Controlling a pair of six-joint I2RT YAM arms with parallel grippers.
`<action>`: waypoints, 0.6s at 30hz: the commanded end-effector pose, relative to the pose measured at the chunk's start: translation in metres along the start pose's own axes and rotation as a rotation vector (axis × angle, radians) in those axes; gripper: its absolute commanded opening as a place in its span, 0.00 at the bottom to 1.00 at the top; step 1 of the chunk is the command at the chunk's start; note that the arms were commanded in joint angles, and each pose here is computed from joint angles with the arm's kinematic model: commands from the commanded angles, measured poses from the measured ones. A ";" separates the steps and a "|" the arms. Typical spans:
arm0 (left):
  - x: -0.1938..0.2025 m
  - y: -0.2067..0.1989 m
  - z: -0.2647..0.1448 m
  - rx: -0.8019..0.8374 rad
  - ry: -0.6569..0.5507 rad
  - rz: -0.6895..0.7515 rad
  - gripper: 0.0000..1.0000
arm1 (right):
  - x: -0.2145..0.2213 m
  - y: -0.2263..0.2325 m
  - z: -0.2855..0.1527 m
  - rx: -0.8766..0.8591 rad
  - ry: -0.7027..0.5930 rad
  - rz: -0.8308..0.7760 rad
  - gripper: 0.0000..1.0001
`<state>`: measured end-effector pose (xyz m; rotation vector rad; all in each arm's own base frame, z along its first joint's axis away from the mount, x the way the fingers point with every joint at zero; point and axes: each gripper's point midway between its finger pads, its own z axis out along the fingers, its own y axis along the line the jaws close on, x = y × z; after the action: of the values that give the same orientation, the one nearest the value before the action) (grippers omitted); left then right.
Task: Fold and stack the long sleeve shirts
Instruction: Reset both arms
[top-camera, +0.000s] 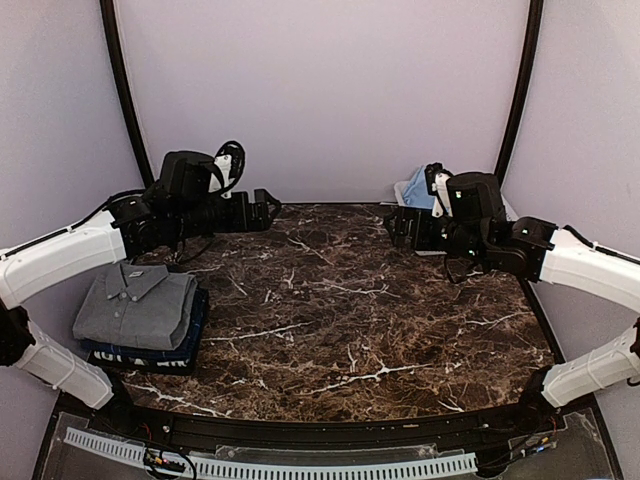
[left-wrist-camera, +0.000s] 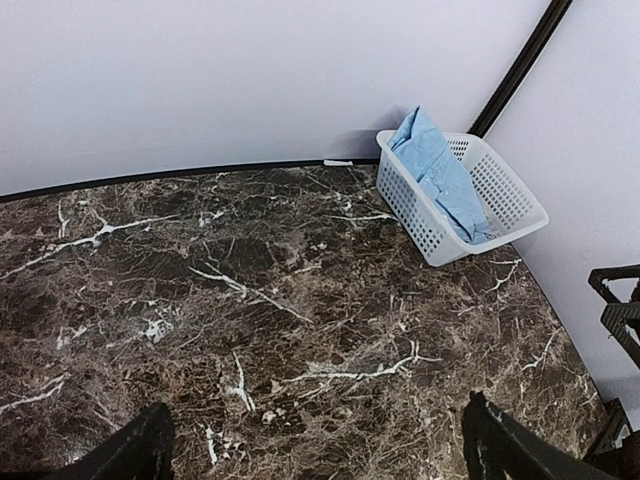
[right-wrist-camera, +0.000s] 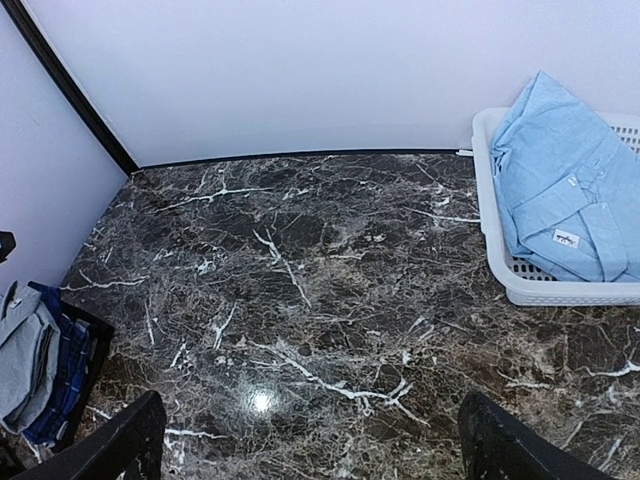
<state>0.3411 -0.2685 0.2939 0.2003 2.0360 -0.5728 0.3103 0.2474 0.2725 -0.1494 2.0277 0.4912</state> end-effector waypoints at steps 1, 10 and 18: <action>-0.010 -0.001 -0.011 0.013 -0.042 -0.012 0.99 | -0.023 0.005 -0.007 -0.017 -0.064 0.009 0.99; -0.010 -0.001 -0.012 0.015 -0.039 -0.015 0.99 | -0.022 0.004 -0.007 -0.016 -0.064 0.009 0.99; -0.008 -0.002 -0.012 0.019 -0.032 -0.019 0.99 | -0.023 0.006 -0.006 -0.017 -0.060 0.003 0.99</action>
<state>0.3402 -0.2679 0.2958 0.1985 2.0322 -0.5772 0.3103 0.2474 0.2725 -0.1552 2.0267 0.4876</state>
